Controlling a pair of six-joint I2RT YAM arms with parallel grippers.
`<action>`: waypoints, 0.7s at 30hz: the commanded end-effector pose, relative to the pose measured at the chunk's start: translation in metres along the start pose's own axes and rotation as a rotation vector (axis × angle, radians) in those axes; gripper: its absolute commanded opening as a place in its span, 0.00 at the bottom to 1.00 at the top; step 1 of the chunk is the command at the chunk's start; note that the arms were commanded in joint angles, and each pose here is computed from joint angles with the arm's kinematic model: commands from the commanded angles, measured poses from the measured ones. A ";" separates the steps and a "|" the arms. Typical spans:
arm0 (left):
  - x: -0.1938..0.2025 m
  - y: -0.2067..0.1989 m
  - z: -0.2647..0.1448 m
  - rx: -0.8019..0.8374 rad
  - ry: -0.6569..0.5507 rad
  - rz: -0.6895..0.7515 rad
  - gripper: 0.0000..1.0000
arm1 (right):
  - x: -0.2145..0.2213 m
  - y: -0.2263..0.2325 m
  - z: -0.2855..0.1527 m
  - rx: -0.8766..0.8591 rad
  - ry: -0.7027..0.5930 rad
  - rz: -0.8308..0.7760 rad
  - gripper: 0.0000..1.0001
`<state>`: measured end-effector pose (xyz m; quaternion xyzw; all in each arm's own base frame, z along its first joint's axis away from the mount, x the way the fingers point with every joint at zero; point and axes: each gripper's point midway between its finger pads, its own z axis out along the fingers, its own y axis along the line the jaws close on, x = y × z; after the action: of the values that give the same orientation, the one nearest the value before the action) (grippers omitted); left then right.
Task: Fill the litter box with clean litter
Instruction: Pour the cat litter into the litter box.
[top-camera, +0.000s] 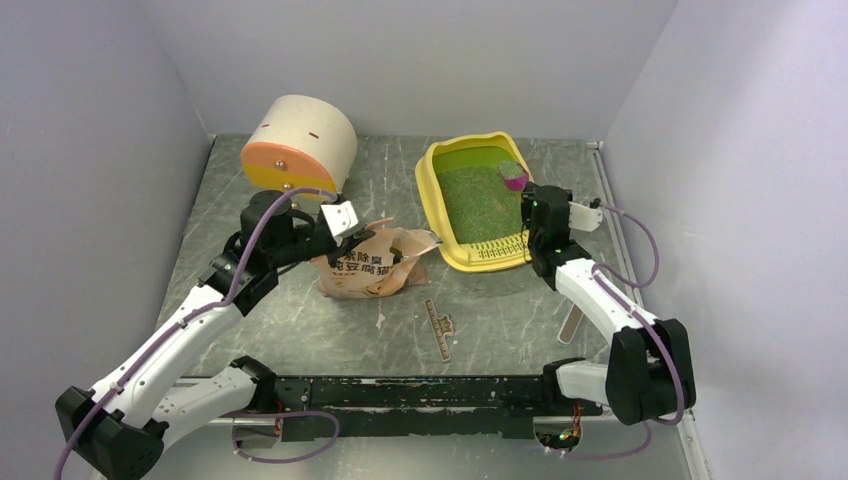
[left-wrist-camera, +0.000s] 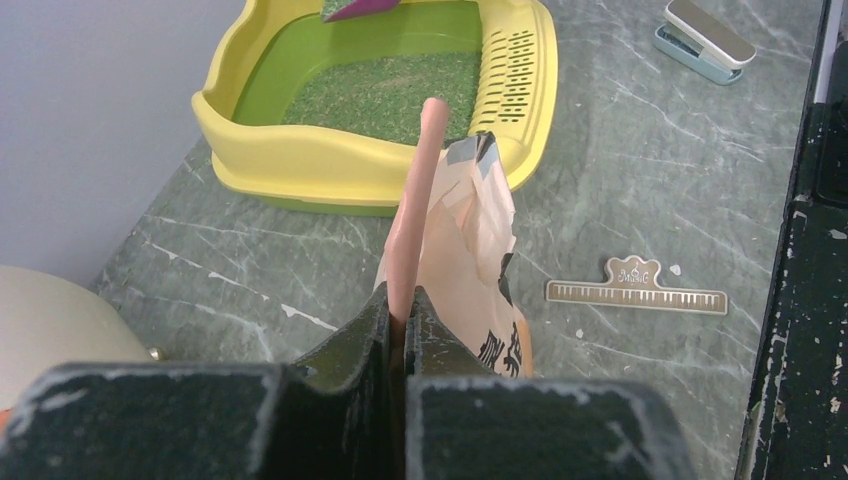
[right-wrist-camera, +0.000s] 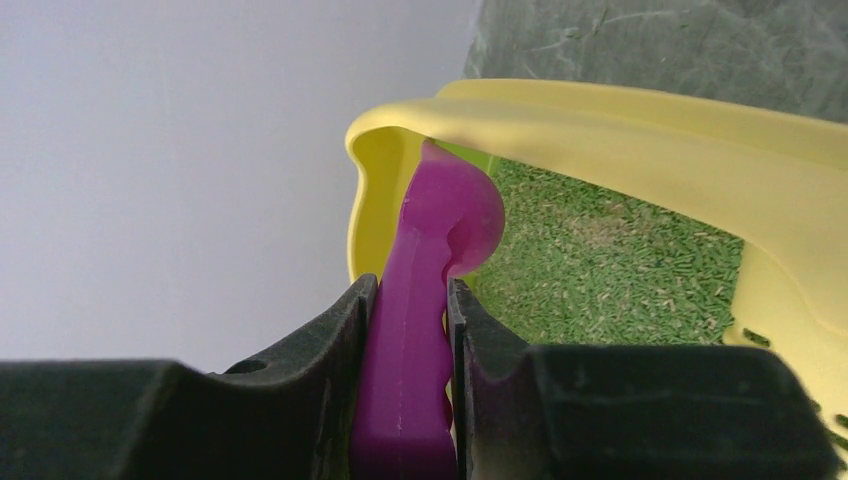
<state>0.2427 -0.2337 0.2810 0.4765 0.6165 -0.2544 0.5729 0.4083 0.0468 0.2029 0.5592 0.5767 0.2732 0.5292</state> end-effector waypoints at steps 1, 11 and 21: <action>-0.012 -0.002 -0.005 0.004 -0.041 0.007 0.05 | -0.010 0.018 0.006 -0.018 -0.066 -0.033 0.00; -0.016 -0.004 -0.018 -0.021 -0.048 0.019 0.05 | 0.005 0.044 0.034 0.007 -0.043 -0.142 0.00; -0.016 -0.007 -0.021 -0.018 -0.054 0.019 0.05 | -0.006 0.035 0.018 0.015 -0.053 -0.146 0.00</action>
<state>0.2262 -0.2238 0.2850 0.4750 0.6145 -0.2550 0.5760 0.4485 0.0558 0.2146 0.5214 0.6250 0.2217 0.5370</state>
